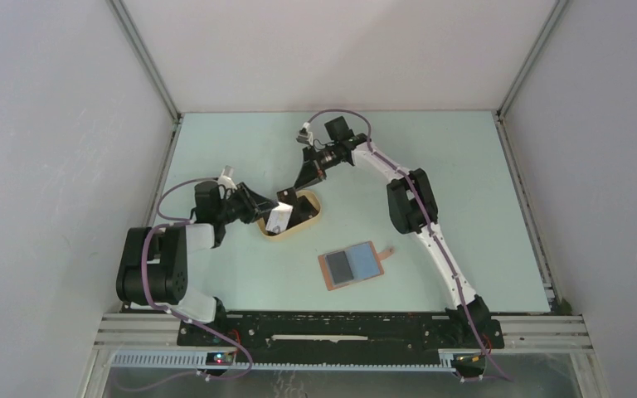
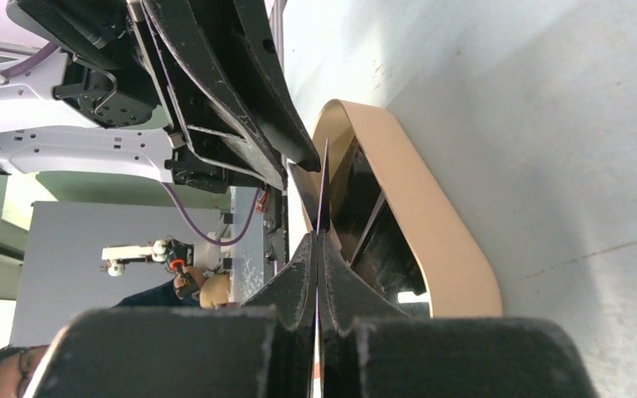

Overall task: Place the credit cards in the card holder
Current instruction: Place the credit card in the storage box.

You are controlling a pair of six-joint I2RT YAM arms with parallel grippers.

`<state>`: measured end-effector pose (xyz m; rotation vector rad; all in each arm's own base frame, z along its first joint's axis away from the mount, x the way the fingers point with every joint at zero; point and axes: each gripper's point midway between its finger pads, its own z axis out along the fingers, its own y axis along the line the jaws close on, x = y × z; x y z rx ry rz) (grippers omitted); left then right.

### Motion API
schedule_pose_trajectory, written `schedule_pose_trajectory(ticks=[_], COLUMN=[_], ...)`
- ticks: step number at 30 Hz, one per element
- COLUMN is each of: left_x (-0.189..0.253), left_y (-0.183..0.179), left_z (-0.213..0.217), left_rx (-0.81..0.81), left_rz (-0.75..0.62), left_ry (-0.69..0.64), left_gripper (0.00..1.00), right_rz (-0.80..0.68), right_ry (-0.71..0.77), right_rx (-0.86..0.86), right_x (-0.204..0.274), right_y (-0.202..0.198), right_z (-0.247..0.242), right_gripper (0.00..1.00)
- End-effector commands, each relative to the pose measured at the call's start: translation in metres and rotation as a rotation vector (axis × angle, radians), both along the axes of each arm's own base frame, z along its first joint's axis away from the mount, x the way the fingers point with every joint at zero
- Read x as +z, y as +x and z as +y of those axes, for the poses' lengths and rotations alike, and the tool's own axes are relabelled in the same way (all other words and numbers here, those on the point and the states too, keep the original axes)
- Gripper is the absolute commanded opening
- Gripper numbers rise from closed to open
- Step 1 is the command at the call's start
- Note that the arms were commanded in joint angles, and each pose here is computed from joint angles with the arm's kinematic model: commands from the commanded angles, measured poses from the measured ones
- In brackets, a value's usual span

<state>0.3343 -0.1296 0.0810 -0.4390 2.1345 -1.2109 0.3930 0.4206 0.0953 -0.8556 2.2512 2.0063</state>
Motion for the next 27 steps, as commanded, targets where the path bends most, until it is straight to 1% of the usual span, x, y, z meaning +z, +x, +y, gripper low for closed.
schedule_pose_trajectory(ticks=[1,6,10,14,18,19,23,27], left_x=[0.019,0.021,0.025,0.040,0.076,0.086,0.127,0.162], left_y=[0.013,0.013,0.013,0.011,0.000,-0.005,-0.035,-0.068], left_z=[0.009,0.013,0.021,0.027,0.023,0.019,-0.010,-0.031], left_rx=[0.023,0.045,0.082,0.113,0.107,0.094,0.030,-0.004], left_rz=[-0.086,-0.094,-0.107,-0.161,-0.304,-0.349,-0.540,-0.709], left_ry=[0.031,0.050,0.097,0.142,0.161,0.167,0.170,0.125], left_gripper=[0.31,0.33,0.36,0.39,0.42,0.44,0.56,0.66], right_rz=[-0.078,-0.106,-0.130,-0.184,-0.267,-0.288,-0.401,-0.439], right_ry=[0.018,0.022,0.028,0.037,0.035,0.036,0.032,0.025], right_rx=[-0.013,-0.022,-0.030,-0.034,-0.038,-0.034,-0.020,-0.008], right_x=[0.015,0.021,0.029,0.045,0.072,0.081,0.119,0.144], right_y=[0.010,0.014,0.018,0.019,0.015,0.010,-0.022,-0.067], right_z=[-0.006,-0.010,-0.014,-0.018,-0.029,-0.033,-0.058,-0.090], right_gripper=[0.00,0.00,0.00,0.00,0.00,0.00,0.00,0.00])
